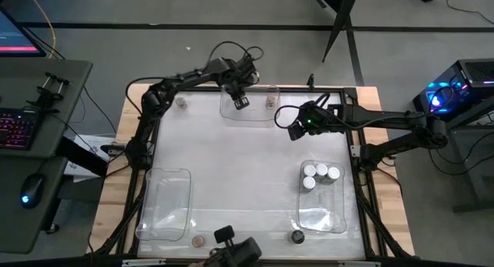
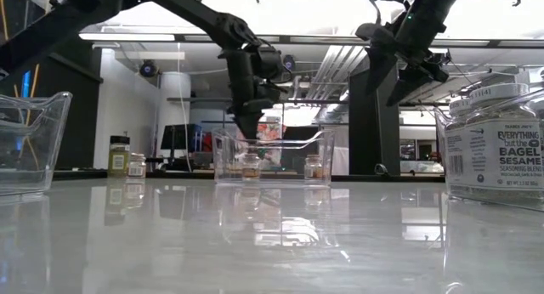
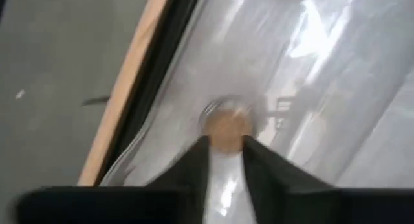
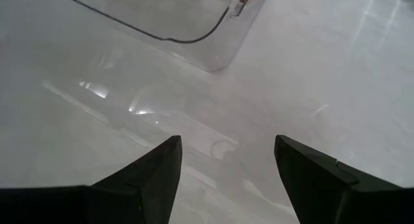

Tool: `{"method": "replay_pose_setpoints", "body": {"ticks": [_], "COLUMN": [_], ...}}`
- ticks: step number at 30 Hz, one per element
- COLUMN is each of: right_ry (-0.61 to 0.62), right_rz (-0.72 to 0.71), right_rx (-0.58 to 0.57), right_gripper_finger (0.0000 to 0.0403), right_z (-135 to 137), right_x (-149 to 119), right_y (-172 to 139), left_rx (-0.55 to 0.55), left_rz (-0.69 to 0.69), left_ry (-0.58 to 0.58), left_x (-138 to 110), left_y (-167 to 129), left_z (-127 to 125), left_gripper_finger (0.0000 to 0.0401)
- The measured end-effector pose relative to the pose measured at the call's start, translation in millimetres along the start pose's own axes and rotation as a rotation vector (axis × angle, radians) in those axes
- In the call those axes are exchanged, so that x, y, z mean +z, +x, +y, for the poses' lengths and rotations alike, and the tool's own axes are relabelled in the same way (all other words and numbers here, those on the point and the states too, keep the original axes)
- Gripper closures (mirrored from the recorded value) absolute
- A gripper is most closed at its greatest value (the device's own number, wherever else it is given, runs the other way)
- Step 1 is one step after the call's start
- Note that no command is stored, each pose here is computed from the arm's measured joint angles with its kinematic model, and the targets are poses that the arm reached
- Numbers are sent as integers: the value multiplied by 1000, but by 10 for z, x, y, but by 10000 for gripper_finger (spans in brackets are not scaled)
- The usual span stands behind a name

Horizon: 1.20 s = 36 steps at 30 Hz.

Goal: Sort spices by type
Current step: Put the brown seasoning bottle into the top transparent bin

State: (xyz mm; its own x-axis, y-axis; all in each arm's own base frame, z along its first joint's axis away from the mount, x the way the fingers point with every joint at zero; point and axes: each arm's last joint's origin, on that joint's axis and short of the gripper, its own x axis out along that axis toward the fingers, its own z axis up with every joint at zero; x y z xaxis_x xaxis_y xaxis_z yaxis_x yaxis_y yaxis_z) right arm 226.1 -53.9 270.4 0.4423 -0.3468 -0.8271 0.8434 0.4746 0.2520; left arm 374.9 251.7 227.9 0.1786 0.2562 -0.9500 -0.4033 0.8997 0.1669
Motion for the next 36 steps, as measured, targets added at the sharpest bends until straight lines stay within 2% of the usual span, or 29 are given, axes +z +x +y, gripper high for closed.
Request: {"method": "replay_pose_setpoints", "body": {"ticks": [2, 7, 10, 14, 17, 25, 36], "right_ry": [0, 2, 10, 11, 11, 21, 22], "right_rz": [-6, -11, -11, -20, -38, -68, -71], "right_rx": [-4, 0, 1, -5, -17, -3, 4], "right_gripper_finger": [160, 160, 160, 160, 160, 160, 160], "right_z": [0, 4, 5, 4, 1, 21, 27], "right_x": [2, 6, 6, 10, 16, 41, 44], "right_y": [0, 0, 0, 0, 0, -2, -2], "left_rx": [-18, 20, 57, 153, 175, 242, 223], "left_rz": [-49, -68, -33, 63, 132, 142, 131], "left_ry": [-3, 13, 30, 121, 172, 151, 171], "left_x": [38, 42, 10, -78, -128, -85, -43], "left_y": [39, 140, 82, -28, 12, 309, 465], "left_z": [-46, -145, -171, -184, -175, -95, -223], "left_gripper_finger": [386, 398, 400, 401, 401, 401, 401]}}
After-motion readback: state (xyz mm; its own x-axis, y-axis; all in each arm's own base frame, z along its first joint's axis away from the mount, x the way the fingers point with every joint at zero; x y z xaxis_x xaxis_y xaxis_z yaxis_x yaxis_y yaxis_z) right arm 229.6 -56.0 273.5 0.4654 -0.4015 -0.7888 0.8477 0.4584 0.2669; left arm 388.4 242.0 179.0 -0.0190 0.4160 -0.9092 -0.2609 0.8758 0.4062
